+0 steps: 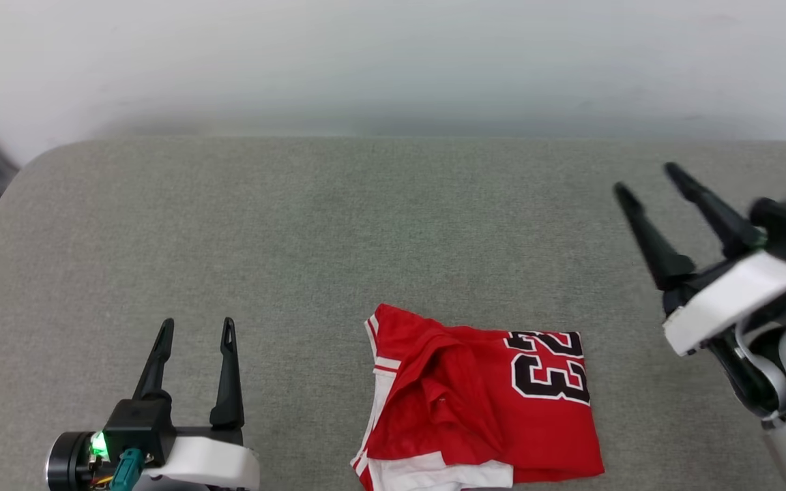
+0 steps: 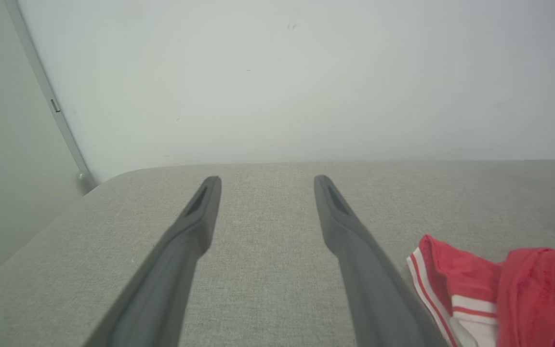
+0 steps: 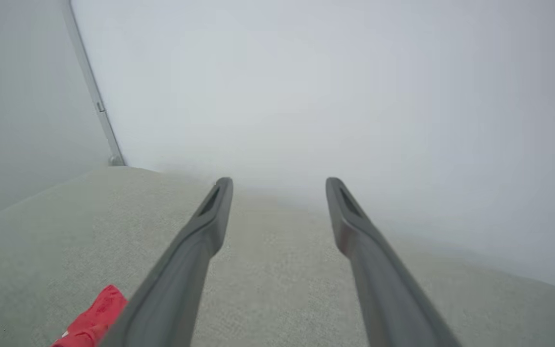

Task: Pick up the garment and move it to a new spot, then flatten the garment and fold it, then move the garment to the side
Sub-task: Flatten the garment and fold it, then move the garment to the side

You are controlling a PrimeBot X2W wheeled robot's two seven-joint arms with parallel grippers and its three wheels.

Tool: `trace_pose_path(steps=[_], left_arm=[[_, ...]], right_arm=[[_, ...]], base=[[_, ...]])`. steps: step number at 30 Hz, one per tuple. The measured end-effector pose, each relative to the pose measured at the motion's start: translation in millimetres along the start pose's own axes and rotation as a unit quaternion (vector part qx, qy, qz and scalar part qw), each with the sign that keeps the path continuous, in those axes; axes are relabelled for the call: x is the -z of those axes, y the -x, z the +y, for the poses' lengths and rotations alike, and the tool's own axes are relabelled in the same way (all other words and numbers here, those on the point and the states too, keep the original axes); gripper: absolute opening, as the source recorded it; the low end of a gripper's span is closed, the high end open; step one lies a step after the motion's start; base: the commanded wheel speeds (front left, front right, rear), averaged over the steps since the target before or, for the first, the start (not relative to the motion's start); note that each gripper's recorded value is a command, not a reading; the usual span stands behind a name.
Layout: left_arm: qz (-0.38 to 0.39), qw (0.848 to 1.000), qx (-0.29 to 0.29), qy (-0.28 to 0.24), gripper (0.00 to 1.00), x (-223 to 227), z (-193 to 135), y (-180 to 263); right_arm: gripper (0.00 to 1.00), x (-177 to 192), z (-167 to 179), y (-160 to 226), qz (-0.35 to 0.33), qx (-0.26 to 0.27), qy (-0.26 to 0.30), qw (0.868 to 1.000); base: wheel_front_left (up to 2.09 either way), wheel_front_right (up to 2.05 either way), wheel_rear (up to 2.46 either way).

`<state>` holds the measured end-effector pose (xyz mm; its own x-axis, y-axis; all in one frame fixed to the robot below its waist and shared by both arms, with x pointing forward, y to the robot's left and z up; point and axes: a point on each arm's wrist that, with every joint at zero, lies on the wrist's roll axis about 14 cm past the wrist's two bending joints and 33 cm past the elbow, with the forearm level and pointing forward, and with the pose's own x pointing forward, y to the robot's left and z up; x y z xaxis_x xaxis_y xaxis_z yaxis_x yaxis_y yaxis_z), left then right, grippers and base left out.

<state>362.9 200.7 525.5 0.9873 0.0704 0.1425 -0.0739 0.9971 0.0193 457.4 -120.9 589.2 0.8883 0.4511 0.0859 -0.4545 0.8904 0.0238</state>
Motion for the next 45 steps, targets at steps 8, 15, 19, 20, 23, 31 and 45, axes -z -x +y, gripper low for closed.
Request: trace_pose_path(steps=[8,15,19,20,23,31,45], left_arm=[[-0.004,1.000,0.009,0.002,1.00,-3.1,-5.3,4.7],[-0.008,1.000,0.012,0.003,1.00,-6.0,-7.4,8.6],[-0.009,1.000,0.016,0.004,1.00,-7.4,-9.5,10.2],[-0.009,1.000,0.016,0.004,1.00,-7.1,-9.7,10.9],[-0.006,1.000,0.018,0.005,1.00,-5.3,-10.6,13.4],[-0.003,1.000,0.020,0.005,1.00,-4.1,-10.8,15.6],[0.001,1.000,0.016,0.005,1.00,-1.7,-8.5,16.4]], right_arm=[[1.00,-5.3,-35.6,46.0,-0.091,0.118,0.003,0.989],[1.00,16.6,-31.3,78.2,-0.090,0.167,-0.012,0.982],[1.00,31.8,-24.6,93.0,-0.076,0.182,-0.024,0.980],[1.00,34.6,-23.2,95.8,-0.071,0.183,-0.022,0.980],[1.00,43.3,-21.3,104.8,-0.062,0.194,-0.031,0.979],[1.00,52.4,-17.9,119.6,-0.051,0.208,-0.036,0.976],[1.00,-55.9,-39.3,74.7,-0.150,0.152,0.082,0.974]], base=[[0.00,0.00,0.00],[0.00,0.00,0.00],[0.00,0.00,0.00],[0.00,0.00,0.00],[0.00,0.00,0.00],[0.00,0.00,0.00],[0.00,0.00,0.00]])
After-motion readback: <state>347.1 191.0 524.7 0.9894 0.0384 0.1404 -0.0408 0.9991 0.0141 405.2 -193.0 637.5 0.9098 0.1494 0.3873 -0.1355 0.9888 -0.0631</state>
